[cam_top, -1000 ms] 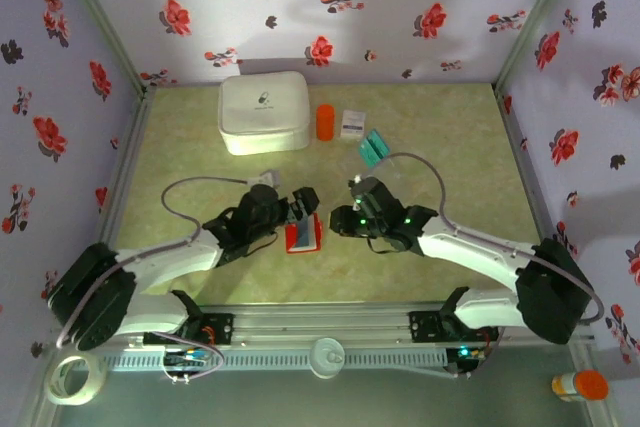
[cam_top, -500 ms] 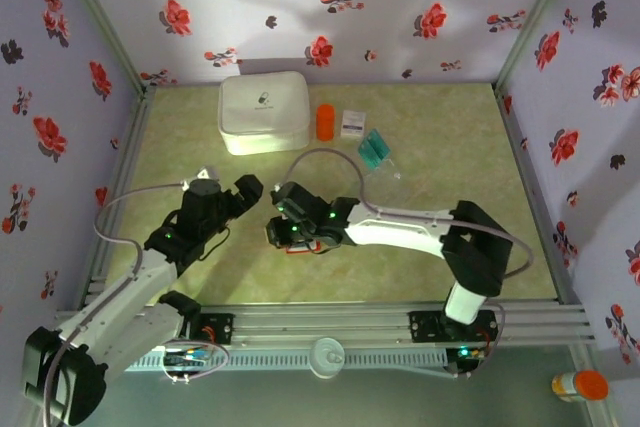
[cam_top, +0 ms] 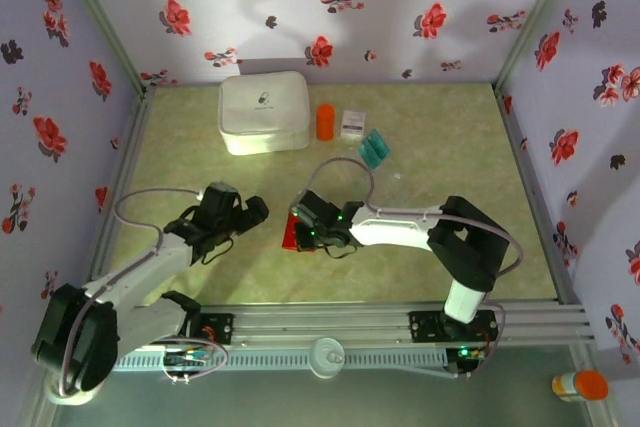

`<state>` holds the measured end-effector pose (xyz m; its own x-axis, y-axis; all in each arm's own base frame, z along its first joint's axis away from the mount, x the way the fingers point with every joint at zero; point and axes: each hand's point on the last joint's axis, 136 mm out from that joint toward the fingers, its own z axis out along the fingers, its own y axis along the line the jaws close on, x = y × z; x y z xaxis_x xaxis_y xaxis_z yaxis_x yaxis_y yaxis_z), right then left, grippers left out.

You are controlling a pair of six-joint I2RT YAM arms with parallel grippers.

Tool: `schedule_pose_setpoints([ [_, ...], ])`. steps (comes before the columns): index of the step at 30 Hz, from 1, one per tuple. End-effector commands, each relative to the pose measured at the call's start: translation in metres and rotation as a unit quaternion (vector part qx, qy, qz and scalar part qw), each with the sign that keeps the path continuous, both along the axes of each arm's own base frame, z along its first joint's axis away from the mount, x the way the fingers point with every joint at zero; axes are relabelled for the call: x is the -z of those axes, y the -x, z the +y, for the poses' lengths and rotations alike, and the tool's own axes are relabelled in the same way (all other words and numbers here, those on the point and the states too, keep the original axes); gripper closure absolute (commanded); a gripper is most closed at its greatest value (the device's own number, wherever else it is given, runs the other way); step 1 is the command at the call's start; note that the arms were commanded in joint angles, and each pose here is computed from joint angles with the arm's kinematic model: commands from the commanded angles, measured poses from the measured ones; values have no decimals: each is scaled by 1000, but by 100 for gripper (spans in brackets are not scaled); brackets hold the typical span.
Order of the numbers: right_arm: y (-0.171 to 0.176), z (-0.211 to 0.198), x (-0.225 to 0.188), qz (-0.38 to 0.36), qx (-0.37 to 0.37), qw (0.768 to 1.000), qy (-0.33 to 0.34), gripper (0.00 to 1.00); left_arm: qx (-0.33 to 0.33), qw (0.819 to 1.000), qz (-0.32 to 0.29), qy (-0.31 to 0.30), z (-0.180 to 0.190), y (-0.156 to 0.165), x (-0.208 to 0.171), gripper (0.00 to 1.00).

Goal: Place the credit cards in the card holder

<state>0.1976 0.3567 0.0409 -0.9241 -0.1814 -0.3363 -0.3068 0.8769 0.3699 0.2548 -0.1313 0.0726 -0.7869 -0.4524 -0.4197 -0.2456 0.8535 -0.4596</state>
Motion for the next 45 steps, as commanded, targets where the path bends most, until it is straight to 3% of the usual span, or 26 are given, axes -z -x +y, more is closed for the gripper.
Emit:
schedule_pose_setpoints([
  [1,-6,-7,-3,-12,34,999,-23,89,58,998,0,-19,-14,-3,-7,0],
  [15,0,-14,7,0,46,998,-41,89,202,972,26,-118,-65,-1,14,0],
  [31,1,-12,3,1,43,998,-50,89,219,958,53,-179,-63,7,45,0],
  [35,-1,-13,-13,-5,39,997,-63,88,228,953,58,-190,-65,12,53,0],
  [40,-19,-41,-47,-37,70,995,-60,86,231,945,65,-224,-64,18,59,0],
  [45,-30,-69,-48,-31,88,995,-32,83,230,937,73,-251,-64,22,64,0],
])
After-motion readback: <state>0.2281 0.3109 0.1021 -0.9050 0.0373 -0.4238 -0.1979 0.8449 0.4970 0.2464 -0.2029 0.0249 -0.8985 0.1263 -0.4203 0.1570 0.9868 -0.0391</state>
